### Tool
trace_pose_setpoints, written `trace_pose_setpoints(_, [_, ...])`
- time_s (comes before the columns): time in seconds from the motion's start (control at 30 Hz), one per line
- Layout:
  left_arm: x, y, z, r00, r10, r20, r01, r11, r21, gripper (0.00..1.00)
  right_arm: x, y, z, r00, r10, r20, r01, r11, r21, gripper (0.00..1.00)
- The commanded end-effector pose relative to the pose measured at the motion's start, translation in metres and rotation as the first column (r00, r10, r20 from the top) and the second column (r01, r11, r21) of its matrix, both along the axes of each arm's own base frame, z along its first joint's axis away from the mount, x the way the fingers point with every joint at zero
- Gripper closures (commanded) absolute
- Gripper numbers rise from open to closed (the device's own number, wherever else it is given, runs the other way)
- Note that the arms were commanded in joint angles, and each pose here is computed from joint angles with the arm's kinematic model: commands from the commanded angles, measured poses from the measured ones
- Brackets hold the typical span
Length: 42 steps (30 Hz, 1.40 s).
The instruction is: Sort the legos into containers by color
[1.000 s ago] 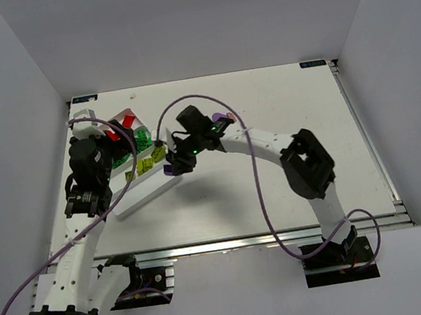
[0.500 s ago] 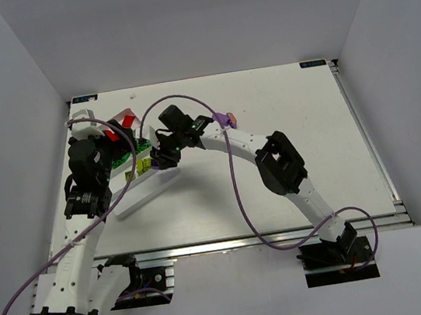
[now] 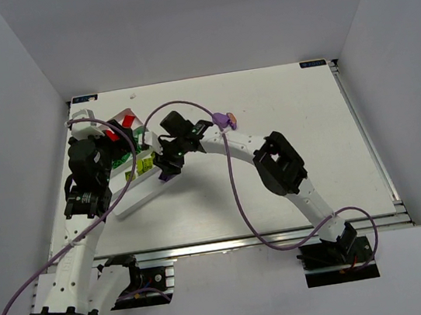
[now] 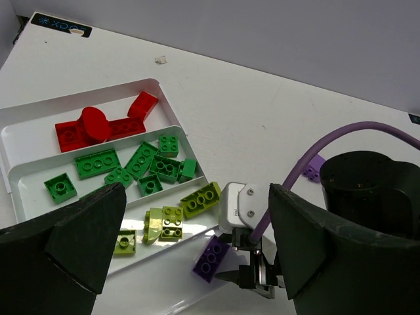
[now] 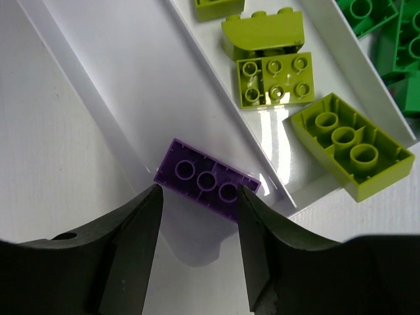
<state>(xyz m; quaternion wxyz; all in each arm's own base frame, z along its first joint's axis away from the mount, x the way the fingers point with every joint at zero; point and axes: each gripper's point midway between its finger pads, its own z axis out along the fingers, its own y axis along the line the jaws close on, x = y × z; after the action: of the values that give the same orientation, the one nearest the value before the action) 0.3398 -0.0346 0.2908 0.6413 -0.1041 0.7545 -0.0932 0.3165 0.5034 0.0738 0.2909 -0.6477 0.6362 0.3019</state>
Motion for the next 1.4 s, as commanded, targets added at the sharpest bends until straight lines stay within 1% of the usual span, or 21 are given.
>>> trace_pose_setpoints(0.0, [-0.003,0.004,0.008,0.999,0.014,0.033,-0.014,1.0,0.001,0.02,0.003,0.001,0.042,0.999,-0.033,0.029,0.031,0.998,0.062,0.46])
trace_pose_setpoints(0.03, [-0.003,0.004,0.008,0.999,0.014,0.033,-0.014,1.0,0.0,0.02,0.014,-0.008,0.043,0.996,-0.081,0.032,0.079,0.995,0.054,0.47])
trace_pose_setpoints(0.07, [-0.003,0.004,0.008,0.999,0.013,0.033,-0.013,1.0,0.001,0.02,0.025,-0.011,0.049,0.992,-0.123,0.039,0.119,0.99,0.075,0.47])
trace_pose_setpoints(0.1, [-0.004,0.003,0.008,0.999,0.01,0.033,-0.01,1.0,0.001,0.02,0.035,-0.019,0.063,0.981,-0.192,0.016,0.19,0.977,0.099,0.47])
trace_pose_setpoints(0.13, [-0.004,0.004,0.008,0.999,0.011,0.033,-0.011,1.0,0.001,0.02,0.058,-0.042,0.057,0.961,-0.277,0.002,0.276,0.957,0.088,0.47])
trace_pose_setpoints(0.2, [-0.005,0.003,0.01,0.999,0.005,0.042,-0.005,1.0,-0.003,0.02,0.083,-0.063,0.077,0.924,-0.381,0.014,0.376,0.916,0.138,0.46])
trace_pose_setpoints(0.23, [-0.005,0.002,0.01,0.999,0.001,0.042,-0.001,1.0,-0.003,0.02,0.101,-0.089,0.067,0.887,-0.462,0.014,0.458,0.882,0.111,0.44])
trace_pose_setpoints(0.27, [-0.004,0.002,0.009,0.999,0.001,0.038,-0.001,1.0,-0.004,0.02,0.109,-0.101,0.066,0.867,-0.497,0.028,0.492,0.864,0.106,0.41])
trace_pose_setpoints(0.3, [-0.004,0.001,0.009,0.999,-0.005,0.039,0.005,1.0,-0.005,0.02,0.12,-0.114,0.073,0.842,-0.538,0.05,0.53,0.84,0.117,0.32])
trace_pose_setpoints(0.33, [-0.004,0.0,0.009,0.999,-0.008,0.039,0.008,1.0,-0.005,0.02,0.137,-0.136,0.071,0.795,-0.601,0.081,0.593,0.798,0.105,0.3])
trace_pose_setpoints(0.37, [-0.004,0.0,0.01,0.999,-0.008,0.041,0.008,1.0,-0.007,0.02,0.139,-0.149,0.062,0.774,-0.626,0.093,0.621,0.78,0.081,0.2])
trace_pose_setpoints(0.4, [-0.004,-0.001,0.01,0.999,-0.011,0.041,0.011,1.0,-0.007,0.02,0.147,-0.159,0.064,0.744,-0.658,0.115,0.652,0.753,0.088,0.11])
trace_pose_setpoints(0.43, [-0.004,-0.001,0.01,0.999,-0.012,0.041,0.013,1.0,-0.008,0.02,0.16,-0.179,0.061,0.69,-0.706,0.16,0.705,0.705,0.074,0.1])
trace_pose_setpoints(0.53, [-0.003,-0.001,0.009,0.999,-0.014,0.038,0.014,1.0,-0.007,0.02,0.178,-0.208,0.055,0.607,-0.763,0.223,0.775,0.63,0.049,0.11])
trace_pose_setpoints(0.57, [-0.003,-0.001,0.008,0.999,-0.012,0.035,0.013,1.0,-0.007,0.02,0.181,-0.213,0.046,0.606,-0.762,0.231,0.779,0.627,0.025,0.11])
trace_pose_setpoints(0.6, [-0.003,0.0,0.007,0.999,-0.011,0.032,0.011,1.0,-0.007,0.02,0.187,-0.216,0.051,0.596,-0.769,0.233,0.786,0.618,0.029,0.11])
trace_pose_setpoints(0.67, [-0.003,0.0,0.008,0.999,-0.011,0.035,0.011,1.0,-0.007,0.02,0.191,-0.224,0.044,0.593,-0.773,0.225,0.794,0.608,-0.001,0.11])
trace_pose_setpoints(0.87, [-0.003,-0.001,0.007,0.999,-0.012,0.032,0.013,1.0,-0.007,0.02,0.202,-0.238,0.012,0.592,-0.779,0.207,0.804,0.587,-0.088,0.18])
trace_pose_setpoints(1.0, [-0.003,-0.001,0.007,0.999,-0.014,0.032,0.014,1.0,-0.007,0.02,0.204,-0.244,0.003,0.599,-0.778,0.19,0.8,0.588,-0.117,0.25])
trace_pose_setpoints(1.23, [-0.003,-0.002,0.006,0.999,-0.015,0.03,0.016,1.0,-0.007,0.02,0.207,-0.25,-0.012,0.614,-0.77,0.173,0.789,0.596,-0.148,0.28])
trace_pose_setpoints(1.37, [-0.002,-0.001,0.005,1.0,-0.014,0.027,0.014,1.0,-0.005,0.02,0.215,-0.247,-0.021,0.628,-0.762,0.161,0.778,0.61,-0.148,0.34])
